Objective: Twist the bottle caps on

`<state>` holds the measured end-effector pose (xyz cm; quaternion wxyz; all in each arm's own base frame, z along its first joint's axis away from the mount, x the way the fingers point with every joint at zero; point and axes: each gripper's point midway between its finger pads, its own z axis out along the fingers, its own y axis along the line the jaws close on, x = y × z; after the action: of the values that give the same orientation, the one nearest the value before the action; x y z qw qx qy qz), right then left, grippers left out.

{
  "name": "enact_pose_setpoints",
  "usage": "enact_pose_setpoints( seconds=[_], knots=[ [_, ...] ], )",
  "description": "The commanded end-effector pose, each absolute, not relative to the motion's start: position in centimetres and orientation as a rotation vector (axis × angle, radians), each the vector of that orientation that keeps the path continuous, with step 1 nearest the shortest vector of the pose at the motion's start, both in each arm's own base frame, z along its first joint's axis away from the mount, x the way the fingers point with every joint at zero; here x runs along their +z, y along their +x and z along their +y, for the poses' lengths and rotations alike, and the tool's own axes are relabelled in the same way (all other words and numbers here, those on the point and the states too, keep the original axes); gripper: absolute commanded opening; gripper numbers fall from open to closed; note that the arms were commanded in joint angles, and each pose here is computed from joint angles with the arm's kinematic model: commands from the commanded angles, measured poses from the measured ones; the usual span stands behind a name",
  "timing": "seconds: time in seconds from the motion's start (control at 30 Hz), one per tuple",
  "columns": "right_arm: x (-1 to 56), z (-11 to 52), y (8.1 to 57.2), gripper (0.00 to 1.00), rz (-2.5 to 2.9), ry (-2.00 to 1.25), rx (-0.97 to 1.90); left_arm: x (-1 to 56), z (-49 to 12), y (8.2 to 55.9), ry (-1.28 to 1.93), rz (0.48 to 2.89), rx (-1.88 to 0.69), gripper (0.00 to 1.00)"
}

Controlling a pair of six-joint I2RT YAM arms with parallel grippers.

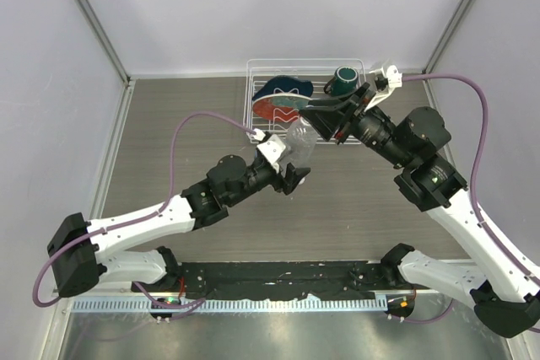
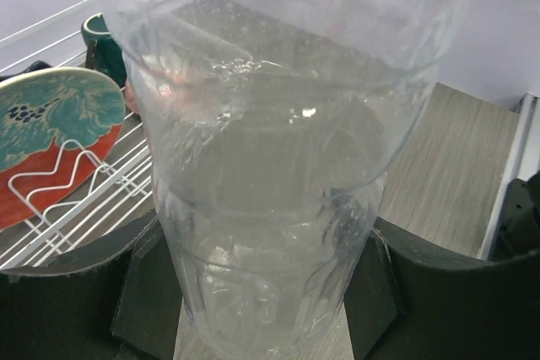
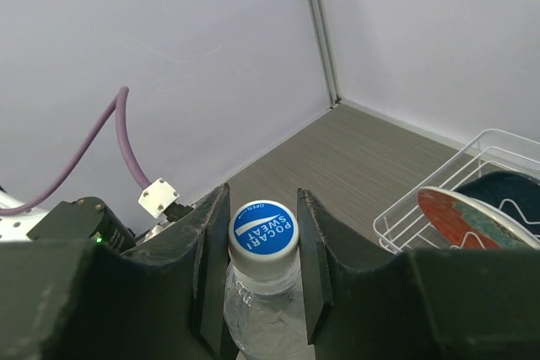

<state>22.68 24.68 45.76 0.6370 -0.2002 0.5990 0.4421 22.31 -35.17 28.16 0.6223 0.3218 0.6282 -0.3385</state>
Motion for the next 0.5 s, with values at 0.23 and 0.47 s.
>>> enact_pose_setpoints(
  seconds=[0.23, 0.47],
  knots=[
    [38.0, 25.9, 23.1, 0.01, 1.633, -0.533, 0.885, 38.1, -34.0, 25.0, 0.457, 1.287, -0.79, 0.0],
    [37.9, 25.8, 23.3, 0.01, 1.646, -0.549, 0.855, 37.9, -33.7, 25.2, 0.442, 1.302, -0.78, 0.0]
  ],
)
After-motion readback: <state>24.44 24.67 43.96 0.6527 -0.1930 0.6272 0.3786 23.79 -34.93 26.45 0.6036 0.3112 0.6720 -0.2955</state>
